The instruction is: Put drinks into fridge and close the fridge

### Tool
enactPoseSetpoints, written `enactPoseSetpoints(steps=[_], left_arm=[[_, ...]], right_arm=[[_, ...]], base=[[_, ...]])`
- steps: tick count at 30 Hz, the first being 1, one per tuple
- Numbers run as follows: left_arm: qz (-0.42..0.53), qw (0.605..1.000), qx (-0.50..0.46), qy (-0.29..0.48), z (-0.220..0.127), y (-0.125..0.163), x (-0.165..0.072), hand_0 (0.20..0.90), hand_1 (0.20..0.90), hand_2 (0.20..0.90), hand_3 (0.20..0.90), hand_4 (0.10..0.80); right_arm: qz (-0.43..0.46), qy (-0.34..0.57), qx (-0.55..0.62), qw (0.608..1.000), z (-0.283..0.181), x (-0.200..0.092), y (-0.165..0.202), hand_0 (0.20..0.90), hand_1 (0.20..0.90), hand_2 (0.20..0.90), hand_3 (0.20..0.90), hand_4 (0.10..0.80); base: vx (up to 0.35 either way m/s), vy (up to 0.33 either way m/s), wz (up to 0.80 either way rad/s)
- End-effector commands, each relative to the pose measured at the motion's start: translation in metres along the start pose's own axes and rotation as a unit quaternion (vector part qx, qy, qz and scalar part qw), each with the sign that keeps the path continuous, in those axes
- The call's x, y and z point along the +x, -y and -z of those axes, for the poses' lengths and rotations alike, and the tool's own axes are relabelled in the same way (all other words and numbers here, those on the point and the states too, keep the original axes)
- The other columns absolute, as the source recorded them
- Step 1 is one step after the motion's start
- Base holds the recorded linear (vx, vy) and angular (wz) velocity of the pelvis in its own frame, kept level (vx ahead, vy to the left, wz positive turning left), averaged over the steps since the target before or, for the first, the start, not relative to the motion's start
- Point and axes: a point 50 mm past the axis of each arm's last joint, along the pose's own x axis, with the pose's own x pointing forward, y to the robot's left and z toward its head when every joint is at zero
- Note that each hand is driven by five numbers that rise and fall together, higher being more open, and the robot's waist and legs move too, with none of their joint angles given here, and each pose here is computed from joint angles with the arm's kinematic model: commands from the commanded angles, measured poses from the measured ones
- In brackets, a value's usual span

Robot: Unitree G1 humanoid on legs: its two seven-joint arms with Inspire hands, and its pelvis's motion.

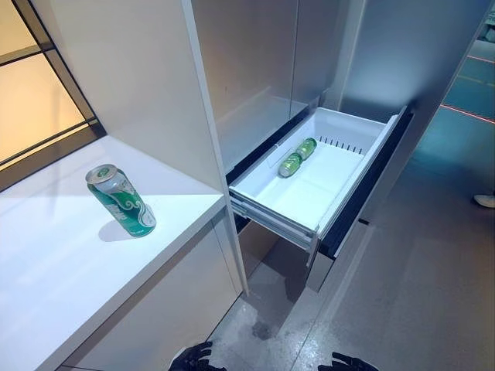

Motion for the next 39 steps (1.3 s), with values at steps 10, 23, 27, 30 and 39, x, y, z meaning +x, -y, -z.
enactPoseSetpoints(steps=[10,23,27,30,39], left_arm=[[0.386,0.868,0.037,0.311,-0.228,-0.013,-0.051,0.900,0.900,0.900,0.900,0.800],[0.523,0.534,-0.034,0.664,-0.307,-0.003,-0.209,0.900,0.900,0.900,0.900,0.800],[0.458,0.478,-0.017,0.749,-0.312,-0.021,-0.239,0.900,0.900,0.900,0.900,0.800],[0.392,0.453,0.001,0.801,-0.314,-0.033,-0.257,0.900,0.900,0.900,0.900,0.800],[0.147,0.453,0.044,0.878,-0.313,-0.067,-0.286,0.900,0.900,0.900,0.900,0.800]], right_arm=[[0.014,-0.002,-0.033,0.999,-0.009,0.000,0.009,0.900,0.900,0.900,0.900,0.800],[0.018,-0.008,-0.014,1.000,0.019,-0.002,-0.001,0.900,0.900,0.900,0.900,0.800],[0.015,-0.013,-0.020,1.000,0.025,-0.003,-0.006,0.900,0.900,0.900,0.900,0.800],[0.014,-0.017,-0.026,0.999,0.027,-0.003,-0.008,0.900,0.900,0.900,0.900,0.800],[0.006,-0.025,-0.042,0.999,0.033,-0.003,-0.010,0.900,0.900,0.900,0.900,0.800]], base=[[-0.001,0.034,0.00],[0.012,-0.013,0.07],[0.011,-0.015,0.04],[0.011,-0.013,0.11],[0.002,-0.002,0.01]])
